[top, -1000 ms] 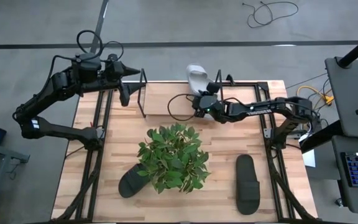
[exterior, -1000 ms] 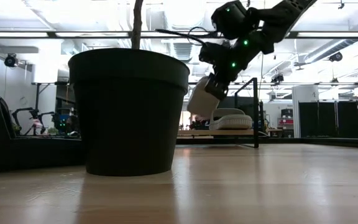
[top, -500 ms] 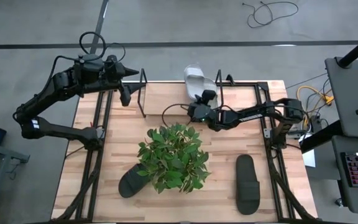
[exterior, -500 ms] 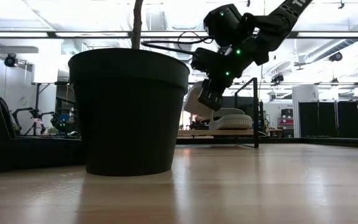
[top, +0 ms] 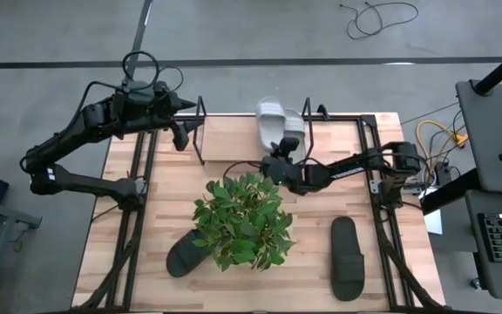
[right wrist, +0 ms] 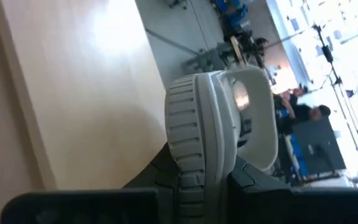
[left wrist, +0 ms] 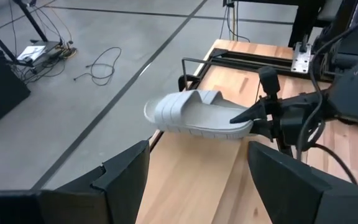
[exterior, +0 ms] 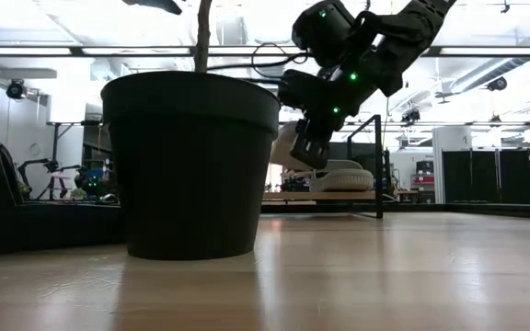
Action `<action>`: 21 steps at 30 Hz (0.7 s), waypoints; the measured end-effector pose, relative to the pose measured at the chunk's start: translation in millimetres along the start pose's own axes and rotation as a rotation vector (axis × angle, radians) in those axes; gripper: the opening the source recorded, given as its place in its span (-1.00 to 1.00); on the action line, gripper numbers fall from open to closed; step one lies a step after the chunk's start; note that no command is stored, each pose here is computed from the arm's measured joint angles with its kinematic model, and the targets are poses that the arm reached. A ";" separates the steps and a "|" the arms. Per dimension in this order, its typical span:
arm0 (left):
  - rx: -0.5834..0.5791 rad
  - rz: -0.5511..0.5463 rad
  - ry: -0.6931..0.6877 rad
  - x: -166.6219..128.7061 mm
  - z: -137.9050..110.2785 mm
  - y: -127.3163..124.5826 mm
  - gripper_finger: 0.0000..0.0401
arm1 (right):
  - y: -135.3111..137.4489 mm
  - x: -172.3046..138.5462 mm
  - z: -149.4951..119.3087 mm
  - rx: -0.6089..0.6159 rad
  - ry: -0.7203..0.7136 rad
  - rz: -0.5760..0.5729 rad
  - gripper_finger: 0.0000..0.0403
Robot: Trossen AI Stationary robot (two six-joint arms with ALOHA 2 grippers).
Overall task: Pick and place slides into the shelf
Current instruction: Put the gray slide on the shelf
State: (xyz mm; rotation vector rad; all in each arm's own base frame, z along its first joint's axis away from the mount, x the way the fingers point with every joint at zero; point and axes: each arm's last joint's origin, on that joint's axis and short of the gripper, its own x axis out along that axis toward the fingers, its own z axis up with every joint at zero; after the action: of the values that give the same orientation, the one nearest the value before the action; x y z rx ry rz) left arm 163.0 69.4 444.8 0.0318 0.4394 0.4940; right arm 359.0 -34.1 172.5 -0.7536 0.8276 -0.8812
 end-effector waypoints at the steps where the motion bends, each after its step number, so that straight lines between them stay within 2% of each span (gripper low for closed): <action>1: -0.001 0.000 -0.002 -0.2 0.2 0.0 0.27 | 1.3 -1.3 -1.1 0.004 0.011 0.006 -0.78; 7: -0.002 0.001 -0.006 -1.4 0.5 0.2 0.27 | 6.1 -8.5 -1.0 0.078 0.015 0.024 -0.78; 14: -0.002 0.000 -0.006 -0.6 0.6 0.1 0.27 | 0.6 -11.0 12.1 0.056 -0.014 0.033 -0.78; 21: -0.003 0.000 -0.005 -0.5 0.5 0.1 0.27 | -5.8 -12.8 23.3 0.104 -0.030 0.025 -0.78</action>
State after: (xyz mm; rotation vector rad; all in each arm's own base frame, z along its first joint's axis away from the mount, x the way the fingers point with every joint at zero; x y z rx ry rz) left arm 162.7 69.3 445.5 0.0305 0.4344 0.4944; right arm 372.0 -20.4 192.1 -0.6632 0.7572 -0.8815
